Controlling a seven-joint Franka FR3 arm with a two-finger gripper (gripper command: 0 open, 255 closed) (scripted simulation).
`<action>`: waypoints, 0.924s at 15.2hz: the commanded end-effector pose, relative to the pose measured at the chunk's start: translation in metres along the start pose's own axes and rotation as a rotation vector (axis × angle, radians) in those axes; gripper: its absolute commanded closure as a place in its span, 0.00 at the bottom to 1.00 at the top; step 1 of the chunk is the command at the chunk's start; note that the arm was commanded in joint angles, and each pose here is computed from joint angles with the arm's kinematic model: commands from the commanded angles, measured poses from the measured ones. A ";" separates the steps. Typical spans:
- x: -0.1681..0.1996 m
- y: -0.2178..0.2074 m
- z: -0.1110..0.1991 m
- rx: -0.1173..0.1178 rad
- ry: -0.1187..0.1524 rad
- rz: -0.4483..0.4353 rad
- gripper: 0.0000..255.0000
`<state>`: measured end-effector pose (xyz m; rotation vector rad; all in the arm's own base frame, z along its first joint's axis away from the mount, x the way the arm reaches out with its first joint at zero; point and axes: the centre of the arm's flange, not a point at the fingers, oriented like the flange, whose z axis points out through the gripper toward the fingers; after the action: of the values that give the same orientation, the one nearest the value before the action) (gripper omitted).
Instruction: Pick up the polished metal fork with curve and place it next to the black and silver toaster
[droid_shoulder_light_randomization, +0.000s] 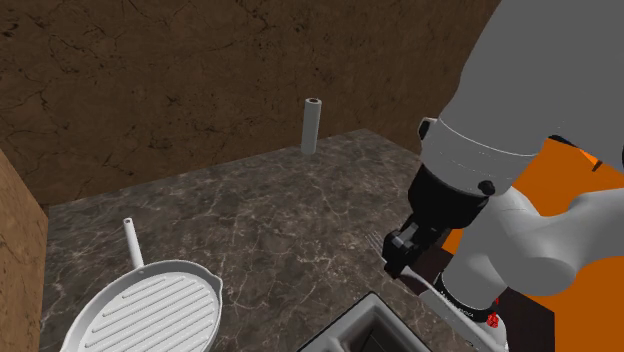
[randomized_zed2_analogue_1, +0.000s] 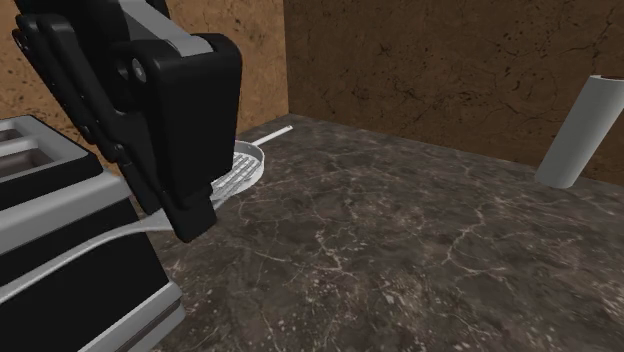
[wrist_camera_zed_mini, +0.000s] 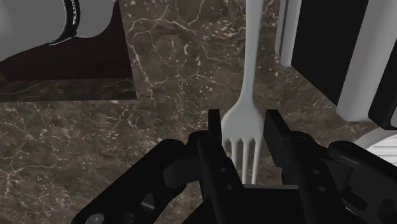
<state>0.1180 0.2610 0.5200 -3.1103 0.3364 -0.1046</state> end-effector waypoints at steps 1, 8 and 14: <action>-0.001 0.000 0.010 0.000 0.000 0.000 1.00; -0.003 0.001 0.047 0.000 0.000 0.000 1.00; -0.005 0.001 0.078 0.000 0.000 0.000 1.00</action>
<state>0.1171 0.2617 0.4474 -3.1103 0.3361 -0.1045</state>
